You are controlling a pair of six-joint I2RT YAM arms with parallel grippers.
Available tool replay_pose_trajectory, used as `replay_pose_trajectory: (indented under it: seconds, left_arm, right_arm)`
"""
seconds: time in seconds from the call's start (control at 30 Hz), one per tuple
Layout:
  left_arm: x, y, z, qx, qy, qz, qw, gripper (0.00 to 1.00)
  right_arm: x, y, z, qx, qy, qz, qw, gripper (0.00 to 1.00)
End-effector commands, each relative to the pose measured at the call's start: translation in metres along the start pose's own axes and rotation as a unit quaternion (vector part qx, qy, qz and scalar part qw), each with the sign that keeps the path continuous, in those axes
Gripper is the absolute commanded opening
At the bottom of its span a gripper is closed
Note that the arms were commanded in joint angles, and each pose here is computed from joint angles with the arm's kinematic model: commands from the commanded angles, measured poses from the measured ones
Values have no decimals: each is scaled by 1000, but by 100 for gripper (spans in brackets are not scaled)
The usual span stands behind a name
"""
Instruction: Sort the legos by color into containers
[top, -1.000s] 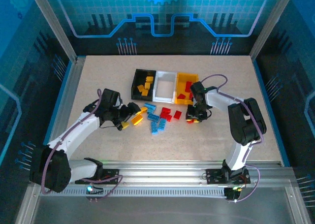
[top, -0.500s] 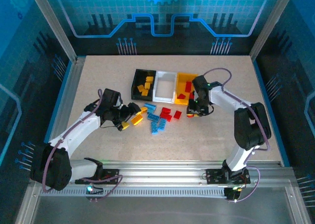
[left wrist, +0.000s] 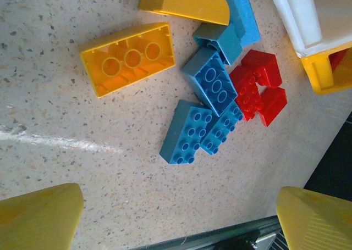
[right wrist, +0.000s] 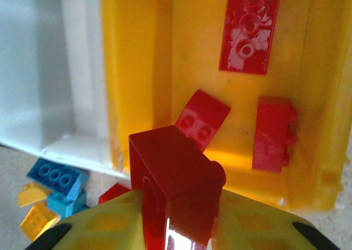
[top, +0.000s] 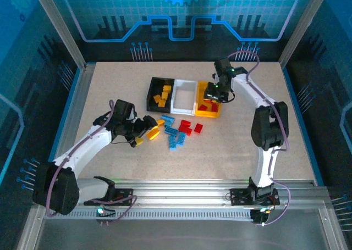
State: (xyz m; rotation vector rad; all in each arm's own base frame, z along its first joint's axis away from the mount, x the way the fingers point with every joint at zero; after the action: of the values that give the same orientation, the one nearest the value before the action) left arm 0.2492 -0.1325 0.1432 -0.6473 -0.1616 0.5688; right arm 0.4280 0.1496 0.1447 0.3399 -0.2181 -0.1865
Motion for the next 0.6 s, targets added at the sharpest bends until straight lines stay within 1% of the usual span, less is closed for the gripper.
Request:
replay_pose_trajectory:
  seconds: [0.0, 0.13, 0.2, 0.3, 0.4, 0.47, 0.57]
  left_arm:
    - [-10, 5, 6, 1, 9, -15, 1000, 93]
    - [-11, 7, 6, 0, 7, -17, 1000, 98]
    - [-10, 7, 4, -1, 8, -16, 1000, 99]
    - [-7, 3, 1, -7, 9, -15, 1000, 99]
    - [-3, -1, -3, -11, 10, -13, 1000, 99]
    - [-1, -5, -6, -15, 13, -10, 1000, 99]
    - [2, -9, -9, -21, 16, -4, 1000, 99]
  right_arm:
    - [3, -4, 4, -11, 16, -5, 1000, 39]
    - [2, 0, 18, -5, 5, -2, 1000, 46]
    - [-3, 2, 26, -4, 2, 2, 1000, 50]
    - [-18, 3, 42, -5, -4, 9, 1000, 52]
    - [-44, 5, 53, -5, -1, 24, 1000, 54]
    - [-67, 5, 54, -12, 13, 37, 999, 56]
    - [-101, 5, 47, -18, 36, 51, 998, 62]
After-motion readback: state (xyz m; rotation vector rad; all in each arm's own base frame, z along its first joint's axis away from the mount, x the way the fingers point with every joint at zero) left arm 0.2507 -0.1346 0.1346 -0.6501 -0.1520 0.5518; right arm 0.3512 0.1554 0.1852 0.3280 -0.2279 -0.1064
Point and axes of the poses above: each hand's point on the last joint's axis, 136 mm out from that joint toward the fingers, its own z axis back along the fingers, its own y axis along the line the jaws close on, x = y × z, the point moved 3 cm from there along z, back along the fingers, and after that the axes turned 1 degree about -z, right-handed, at the moved point
